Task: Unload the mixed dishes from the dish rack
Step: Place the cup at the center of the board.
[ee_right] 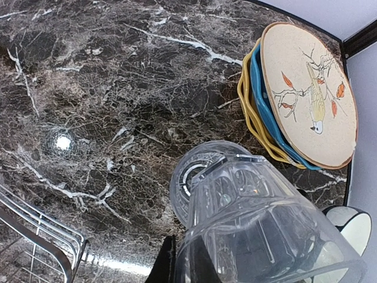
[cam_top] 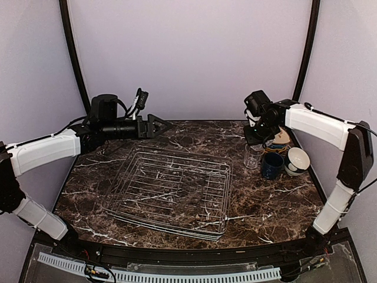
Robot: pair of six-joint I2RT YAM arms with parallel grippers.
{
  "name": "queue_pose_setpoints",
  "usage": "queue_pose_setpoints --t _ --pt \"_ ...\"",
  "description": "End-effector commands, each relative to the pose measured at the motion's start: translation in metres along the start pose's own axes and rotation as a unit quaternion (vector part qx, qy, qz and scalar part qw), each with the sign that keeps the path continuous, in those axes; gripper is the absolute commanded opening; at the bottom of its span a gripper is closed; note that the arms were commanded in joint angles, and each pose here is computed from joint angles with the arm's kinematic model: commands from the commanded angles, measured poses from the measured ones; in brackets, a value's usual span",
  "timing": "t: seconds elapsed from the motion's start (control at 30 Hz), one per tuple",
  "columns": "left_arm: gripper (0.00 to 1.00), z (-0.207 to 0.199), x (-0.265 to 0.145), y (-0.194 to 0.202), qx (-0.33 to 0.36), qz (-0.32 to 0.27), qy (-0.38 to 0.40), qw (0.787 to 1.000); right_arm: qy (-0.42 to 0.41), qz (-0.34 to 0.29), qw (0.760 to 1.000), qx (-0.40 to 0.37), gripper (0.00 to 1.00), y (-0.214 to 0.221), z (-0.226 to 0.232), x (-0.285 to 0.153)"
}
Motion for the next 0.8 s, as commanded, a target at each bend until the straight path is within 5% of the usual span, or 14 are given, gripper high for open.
queue_pose_setpoints --t 0.0,0.63,0.77 --pt "0.99 -0.004 -0.002 -0.004 0.002 -0.003 0.004 1.0 0.019 -0.006 1.0 -0.006 0.0 -0.01 -0.007 0.003" --pt "0.99 -0.001 0.001 -0.003 -0.001 0.002 0.002 1.0 0.025 0.052 0.998 -0.004 0.0 0.004 -0.004 0.045" --pt "0.99 -0.001 0.001 -0.003 0.001 0.002 0.001 1.0 0.024 0.05 0.998 -0.002 0.16 0.003 -0.005 0.044"
Point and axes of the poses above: each gripper's point midway between its finger pads, its own x axis out along the fingers, its own z axis along the line the jaws close on, y = z × x, the point moved 5 cm from there along -x, back along the fingers, and after that the axes turned 7 degrees about -x, right-handed, at the moved point
